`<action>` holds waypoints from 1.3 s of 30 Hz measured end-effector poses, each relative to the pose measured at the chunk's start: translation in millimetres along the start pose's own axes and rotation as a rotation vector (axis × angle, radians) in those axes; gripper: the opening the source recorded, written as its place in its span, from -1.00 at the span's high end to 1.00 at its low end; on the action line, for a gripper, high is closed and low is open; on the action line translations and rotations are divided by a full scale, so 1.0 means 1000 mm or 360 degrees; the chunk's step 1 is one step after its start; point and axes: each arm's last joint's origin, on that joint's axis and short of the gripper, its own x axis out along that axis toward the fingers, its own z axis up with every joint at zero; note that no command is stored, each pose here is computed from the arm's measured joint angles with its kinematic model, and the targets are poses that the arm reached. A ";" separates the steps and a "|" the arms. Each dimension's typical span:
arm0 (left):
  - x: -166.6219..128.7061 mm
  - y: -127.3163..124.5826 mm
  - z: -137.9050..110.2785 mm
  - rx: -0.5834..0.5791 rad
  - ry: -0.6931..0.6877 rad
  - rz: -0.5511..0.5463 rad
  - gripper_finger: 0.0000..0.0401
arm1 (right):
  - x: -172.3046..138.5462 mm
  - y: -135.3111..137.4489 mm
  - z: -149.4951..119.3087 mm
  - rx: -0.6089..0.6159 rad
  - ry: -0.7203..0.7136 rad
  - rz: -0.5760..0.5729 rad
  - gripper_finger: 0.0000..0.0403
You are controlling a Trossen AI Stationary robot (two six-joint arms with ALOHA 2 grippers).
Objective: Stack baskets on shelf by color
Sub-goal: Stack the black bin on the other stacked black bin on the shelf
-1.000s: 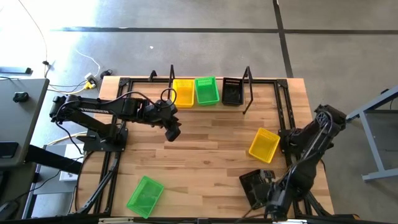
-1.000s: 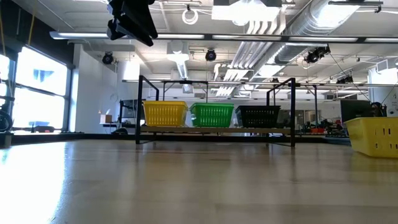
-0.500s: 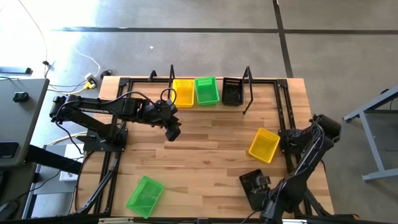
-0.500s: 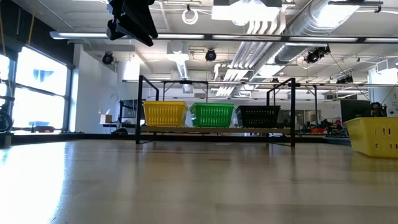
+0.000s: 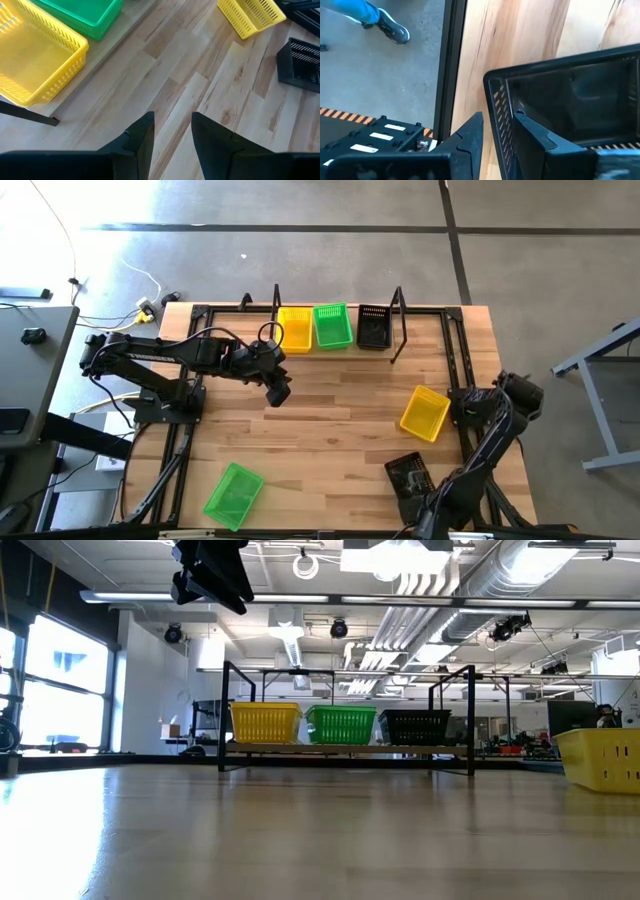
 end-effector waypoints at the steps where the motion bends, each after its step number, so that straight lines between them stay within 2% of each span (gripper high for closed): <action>1: 0.000 0.000 0.000 0.0000 0.0000 0.0000 0.40 | 0.001 0.000 -0.001 0.0001 0.0009 -0.0006 0.55; 18: 0.000 0.000 0.000 0.0000 0.0000 0.0000 0.40 | 0.034 0.002 -0.006 0.0048 0.0235 -0.0094 0.57; 21: 0.000 0.000 0.000 0.0007 0.0000 0.0000 0.40 | 0.036 0.002 -0.006 0.0072 0.0242 -0.0097 0.65; 26: 0.000 0.000 0.000 0.0011 0.0000 0.0000 0.40 | 0.036 -0.001 -0.003 0.0089 0.0256 -0.0079 0.95; 32: 0.000 0.000 0.000 0.0044 0.0000 0.0000 0.40 | 0.032 -0.006 0.003 0.0129 0.0244 -0.0056 0.98; 39: 0.000 0.000 0.000 0.0053 0.0000 0.0000 0.40 | 0.014 -0.018 0.020 0.0208 0.0115 0.0042 0.99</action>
